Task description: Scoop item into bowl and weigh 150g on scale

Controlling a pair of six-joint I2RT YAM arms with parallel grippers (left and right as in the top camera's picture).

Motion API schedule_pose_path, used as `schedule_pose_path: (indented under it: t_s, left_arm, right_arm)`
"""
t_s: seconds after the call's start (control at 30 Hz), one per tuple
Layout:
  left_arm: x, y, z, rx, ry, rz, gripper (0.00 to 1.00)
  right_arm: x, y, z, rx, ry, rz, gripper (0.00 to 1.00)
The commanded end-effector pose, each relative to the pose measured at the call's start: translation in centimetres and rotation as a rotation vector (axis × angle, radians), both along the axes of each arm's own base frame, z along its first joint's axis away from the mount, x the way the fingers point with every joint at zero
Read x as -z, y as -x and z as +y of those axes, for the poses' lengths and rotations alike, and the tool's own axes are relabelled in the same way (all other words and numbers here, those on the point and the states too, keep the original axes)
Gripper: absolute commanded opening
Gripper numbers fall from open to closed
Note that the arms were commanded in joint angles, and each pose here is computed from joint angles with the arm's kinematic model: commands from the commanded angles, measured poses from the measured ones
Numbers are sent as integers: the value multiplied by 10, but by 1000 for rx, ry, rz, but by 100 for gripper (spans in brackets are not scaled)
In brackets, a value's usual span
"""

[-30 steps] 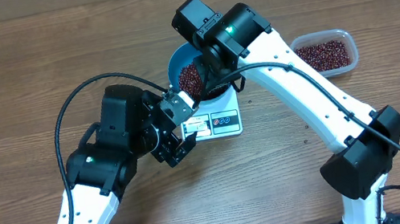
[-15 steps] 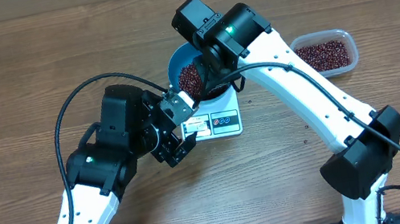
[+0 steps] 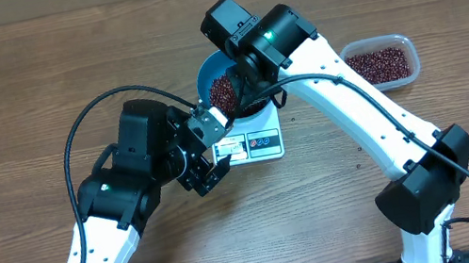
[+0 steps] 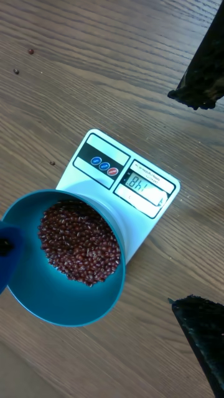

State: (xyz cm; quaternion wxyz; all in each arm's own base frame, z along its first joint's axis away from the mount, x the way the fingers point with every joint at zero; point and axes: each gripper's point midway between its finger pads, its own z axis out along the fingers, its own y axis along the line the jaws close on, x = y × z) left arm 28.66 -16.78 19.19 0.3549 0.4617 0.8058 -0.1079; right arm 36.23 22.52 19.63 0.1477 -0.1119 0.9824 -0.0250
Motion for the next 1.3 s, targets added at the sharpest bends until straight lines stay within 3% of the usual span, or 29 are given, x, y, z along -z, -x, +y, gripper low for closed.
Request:
schedule_pose_path:
  t_s: [0.0, 1.27]
  left_arm:
    - [-10, -4, -2, -12, 22, -11, 99]
    - [-10, -4, -1, -12, 23, -11, 100]
  right_arm:
    - [-22, -1, 1, -17, -15, -58, 4]
    - [-23, -4, -4, -8, 15, -77, 4]
